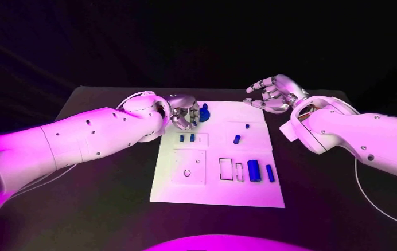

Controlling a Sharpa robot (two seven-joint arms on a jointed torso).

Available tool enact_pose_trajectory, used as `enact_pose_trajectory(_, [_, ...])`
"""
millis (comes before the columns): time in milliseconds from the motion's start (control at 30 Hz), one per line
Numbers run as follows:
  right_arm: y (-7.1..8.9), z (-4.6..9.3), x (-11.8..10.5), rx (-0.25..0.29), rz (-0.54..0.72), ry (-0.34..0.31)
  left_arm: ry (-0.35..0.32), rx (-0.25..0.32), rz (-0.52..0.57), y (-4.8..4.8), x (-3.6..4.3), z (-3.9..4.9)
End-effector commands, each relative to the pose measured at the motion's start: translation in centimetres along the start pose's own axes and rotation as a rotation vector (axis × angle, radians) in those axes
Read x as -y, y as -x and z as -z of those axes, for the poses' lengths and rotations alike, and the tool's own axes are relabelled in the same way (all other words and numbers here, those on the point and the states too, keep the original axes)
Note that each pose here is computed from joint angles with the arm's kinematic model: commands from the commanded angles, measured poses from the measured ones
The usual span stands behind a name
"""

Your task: Assemble the parts on the task board

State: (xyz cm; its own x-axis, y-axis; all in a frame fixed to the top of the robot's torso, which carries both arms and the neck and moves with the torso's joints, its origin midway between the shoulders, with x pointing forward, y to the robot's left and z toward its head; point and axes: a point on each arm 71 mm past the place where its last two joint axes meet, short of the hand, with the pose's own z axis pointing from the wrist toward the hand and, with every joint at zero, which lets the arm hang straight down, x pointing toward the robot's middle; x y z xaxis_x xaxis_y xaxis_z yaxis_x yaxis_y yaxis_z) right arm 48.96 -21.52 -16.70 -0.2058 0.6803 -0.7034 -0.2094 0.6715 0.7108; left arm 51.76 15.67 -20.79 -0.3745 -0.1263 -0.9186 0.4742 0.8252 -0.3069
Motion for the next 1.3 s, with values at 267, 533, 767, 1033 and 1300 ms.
enact_pose_trajectory(267, [0.0,0.0,-0.1,0.000,0.007,0.016,0.033,-0.020,0.031,0.12,-1.28,0.37])
enact_pose_trajectory(533, [0.0,0.0,-0.1,-0.001,0.007,0.017,0.050,-0.039,0.030,-0.01,-1.81,0.11])
enact_pose_trajectory(767, [0.0,0.0,-0.1,-0.001,0.007,0.016,0.059,-0.054,0.029,-0.18,-1.95,-0.09])
enact_pose_trajectory(1033, [0.0,0.0,-0.1,-0.001,0.007,0.016,0.052,-0.063,0.038,-0.32,-1.68,-0.25])
enact_pose_trajectory(1300, [0.0,0.0,-0.1,-0.001,0.007,0.016,0.042,-0.070,0.046,-0.41,-1.43,-0.31])
